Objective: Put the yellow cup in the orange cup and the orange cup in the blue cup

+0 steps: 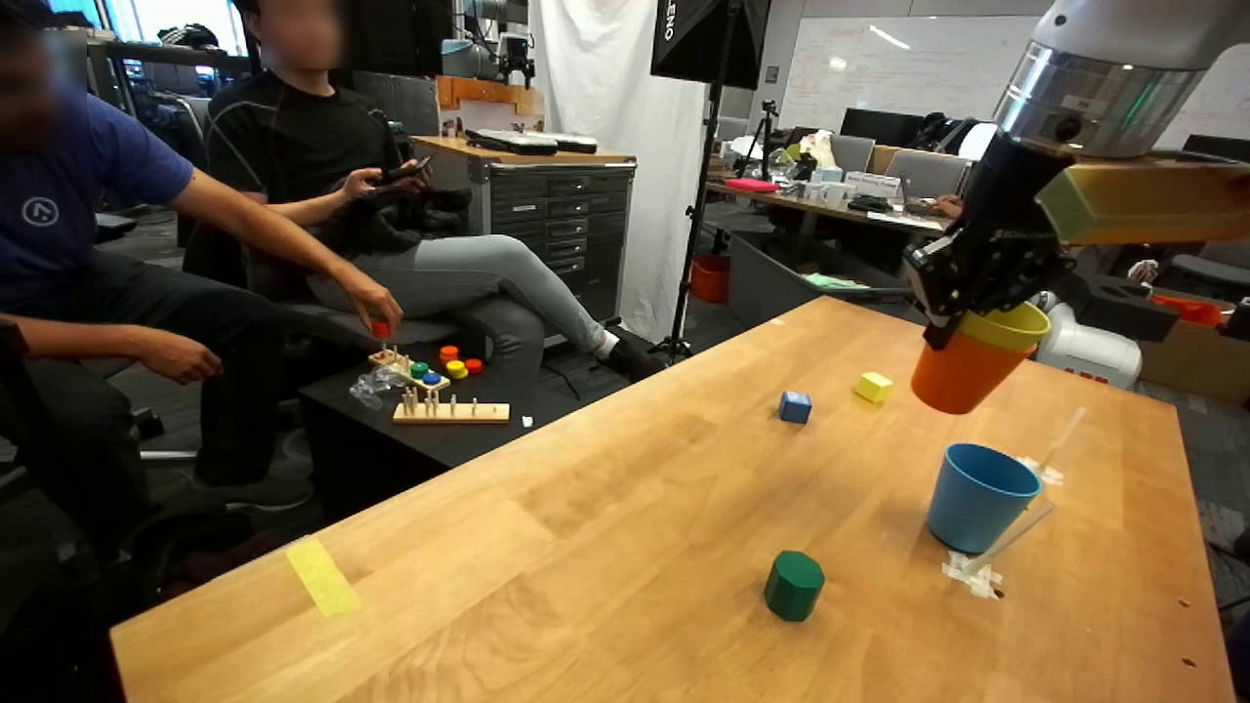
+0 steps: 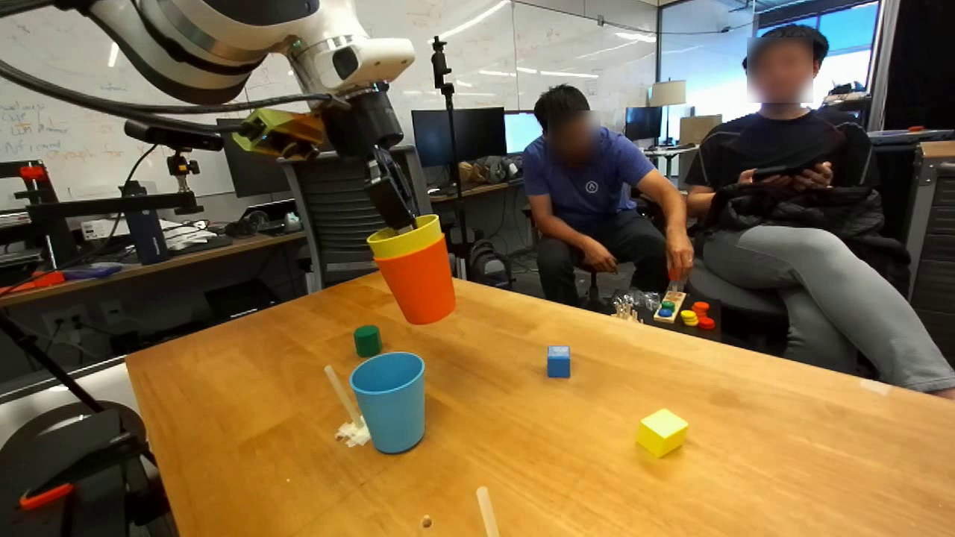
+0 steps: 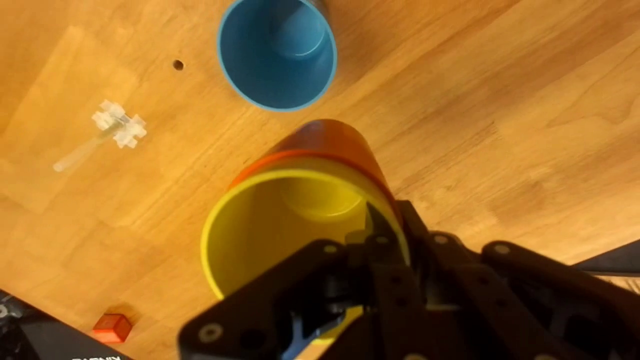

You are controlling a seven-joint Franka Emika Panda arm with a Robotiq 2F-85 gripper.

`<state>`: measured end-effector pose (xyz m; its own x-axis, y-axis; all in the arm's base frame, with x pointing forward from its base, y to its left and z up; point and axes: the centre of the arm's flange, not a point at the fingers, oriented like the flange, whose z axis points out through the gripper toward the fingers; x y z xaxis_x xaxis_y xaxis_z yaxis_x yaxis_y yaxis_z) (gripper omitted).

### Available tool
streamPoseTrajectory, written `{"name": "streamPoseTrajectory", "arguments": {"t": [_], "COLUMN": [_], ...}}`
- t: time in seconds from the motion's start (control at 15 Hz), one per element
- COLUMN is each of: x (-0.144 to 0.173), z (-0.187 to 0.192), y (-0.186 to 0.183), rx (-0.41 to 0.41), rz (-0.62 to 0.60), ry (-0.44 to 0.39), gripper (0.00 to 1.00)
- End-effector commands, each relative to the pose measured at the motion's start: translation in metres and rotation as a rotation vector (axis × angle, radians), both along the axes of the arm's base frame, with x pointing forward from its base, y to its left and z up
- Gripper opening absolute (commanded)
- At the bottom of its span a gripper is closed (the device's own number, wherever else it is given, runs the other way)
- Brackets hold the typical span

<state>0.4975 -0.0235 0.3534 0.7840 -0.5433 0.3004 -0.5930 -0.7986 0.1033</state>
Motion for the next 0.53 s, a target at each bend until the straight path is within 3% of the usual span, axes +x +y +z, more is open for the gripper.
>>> {"name": "streamPoseTrajectory", "arguments": {"t": [0.0, 0.47], "x": [-0.028, -0.040], "z": [0.014, 0.000], "y": [-0.003, -0.014], "rx": [0.012, 0.014], "rz": [0.039, 0.045], "ry": [0.010, 0.048], "gripper": [0.02, 0.02]}}
